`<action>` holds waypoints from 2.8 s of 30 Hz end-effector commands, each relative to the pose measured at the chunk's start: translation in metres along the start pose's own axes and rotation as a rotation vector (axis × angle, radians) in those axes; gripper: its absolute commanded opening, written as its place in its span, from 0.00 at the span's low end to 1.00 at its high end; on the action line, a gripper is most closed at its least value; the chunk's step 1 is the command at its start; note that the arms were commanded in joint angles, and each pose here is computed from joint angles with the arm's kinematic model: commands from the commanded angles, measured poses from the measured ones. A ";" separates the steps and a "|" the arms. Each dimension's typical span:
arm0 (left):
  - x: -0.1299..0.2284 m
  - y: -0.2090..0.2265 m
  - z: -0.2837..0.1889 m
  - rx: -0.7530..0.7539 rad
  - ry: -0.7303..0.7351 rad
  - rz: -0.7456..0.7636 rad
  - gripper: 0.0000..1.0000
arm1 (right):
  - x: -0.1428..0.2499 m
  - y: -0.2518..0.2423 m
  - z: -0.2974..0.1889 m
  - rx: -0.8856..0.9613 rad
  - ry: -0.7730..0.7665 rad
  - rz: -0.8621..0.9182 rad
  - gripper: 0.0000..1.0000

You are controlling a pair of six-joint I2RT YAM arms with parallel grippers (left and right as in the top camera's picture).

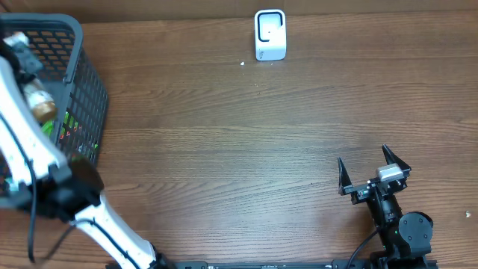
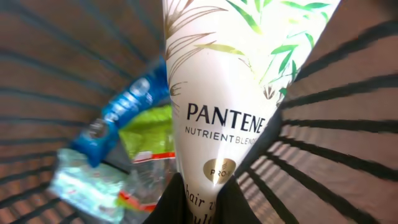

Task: Scan the item barcode
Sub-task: 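Grasp the white Pantene tube with the left gripper and lift it, then carry the tube toward the scanner and set it on the table, then return the left gripper to the basket and grasp the green snack bag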

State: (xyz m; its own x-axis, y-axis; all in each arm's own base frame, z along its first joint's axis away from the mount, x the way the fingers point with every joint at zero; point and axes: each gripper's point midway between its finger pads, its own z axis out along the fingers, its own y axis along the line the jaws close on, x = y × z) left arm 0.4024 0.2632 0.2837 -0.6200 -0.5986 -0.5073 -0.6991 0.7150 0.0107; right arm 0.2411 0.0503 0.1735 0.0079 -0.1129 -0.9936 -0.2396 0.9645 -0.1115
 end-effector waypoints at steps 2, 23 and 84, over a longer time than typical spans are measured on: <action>-0.014 0.015 -0.120 0.047 -0.258 -0.045 0.04 | 0.002 -0.002 0.000 0.008 -0.005 -0.001 1.00; 0.149 -0.183 -0.208 0.616 -0.018 0.582 0.04 | 0.002 -0.002 0.000 0.008 -0.005 -0.001 1.00; 0.130 -0.260 -0.230 0.722 -0.125 0.375 0.72 | 0.002 -0.002 0.000 0.008 -0.005 -0.001 1.00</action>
State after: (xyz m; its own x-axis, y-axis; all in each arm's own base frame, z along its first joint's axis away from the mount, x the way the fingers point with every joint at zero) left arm 0.4424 -0.1334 0.3620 -0.7975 -0.2288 -0.5582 -0.0095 0.9299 -0.3677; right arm 0.2411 0.0503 0.1734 0.0074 -0.1126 -0.9936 -0.2396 0.9645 -0.1111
